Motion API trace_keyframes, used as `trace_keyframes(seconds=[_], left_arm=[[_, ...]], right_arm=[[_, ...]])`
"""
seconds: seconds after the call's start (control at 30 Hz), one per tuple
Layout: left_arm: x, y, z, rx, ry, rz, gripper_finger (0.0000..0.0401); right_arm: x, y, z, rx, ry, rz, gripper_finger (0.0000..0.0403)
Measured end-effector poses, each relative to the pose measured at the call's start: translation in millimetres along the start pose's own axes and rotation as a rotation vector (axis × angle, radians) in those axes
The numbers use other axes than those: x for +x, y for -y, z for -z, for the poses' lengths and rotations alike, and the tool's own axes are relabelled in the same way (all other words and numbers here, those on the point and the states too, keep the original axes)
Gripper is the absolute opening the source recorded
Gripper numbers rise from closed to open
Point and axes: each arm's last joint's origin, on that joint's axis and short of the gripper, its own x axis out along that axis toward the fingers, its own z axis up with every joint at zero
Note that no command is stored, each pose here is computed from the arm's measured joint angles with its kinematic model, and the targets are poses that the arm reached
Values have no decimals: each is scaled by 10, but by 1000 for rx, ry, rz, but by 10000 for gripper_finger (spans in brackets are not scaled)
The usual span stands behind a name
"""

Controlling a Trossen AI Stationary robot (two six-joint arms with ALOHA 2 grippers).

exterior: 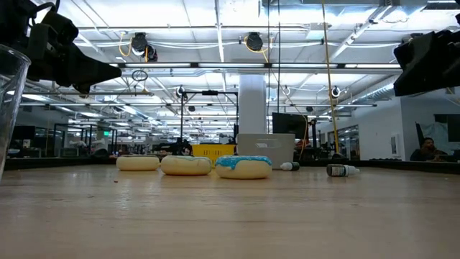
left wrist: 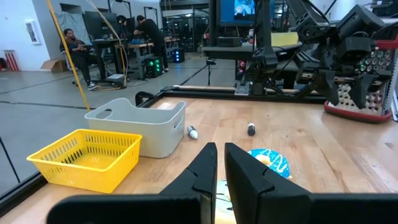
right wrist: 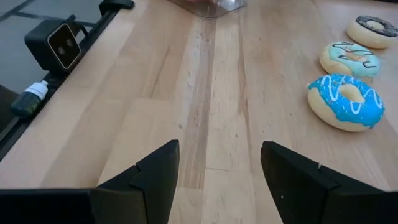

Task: Pick & Place Food Item
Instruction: Put the brown food coloring bottle into the white basket

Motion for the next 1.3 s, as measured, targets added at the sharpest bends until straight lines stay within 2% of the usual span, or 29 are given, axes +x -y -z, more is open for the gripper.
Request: trace_keyframes(seconds=[0.67,0.9,1.3], left_arm=[[0,0,0,0,0,0,31],[0,0,1,0,0,0,31],[0,0,0,0,0,0,31]], right_arm=[[4,0,-20,16,16,0,212],[1,-22,-80,111,67,-22,210],[0,-22,-79,297,65,-29,209]])
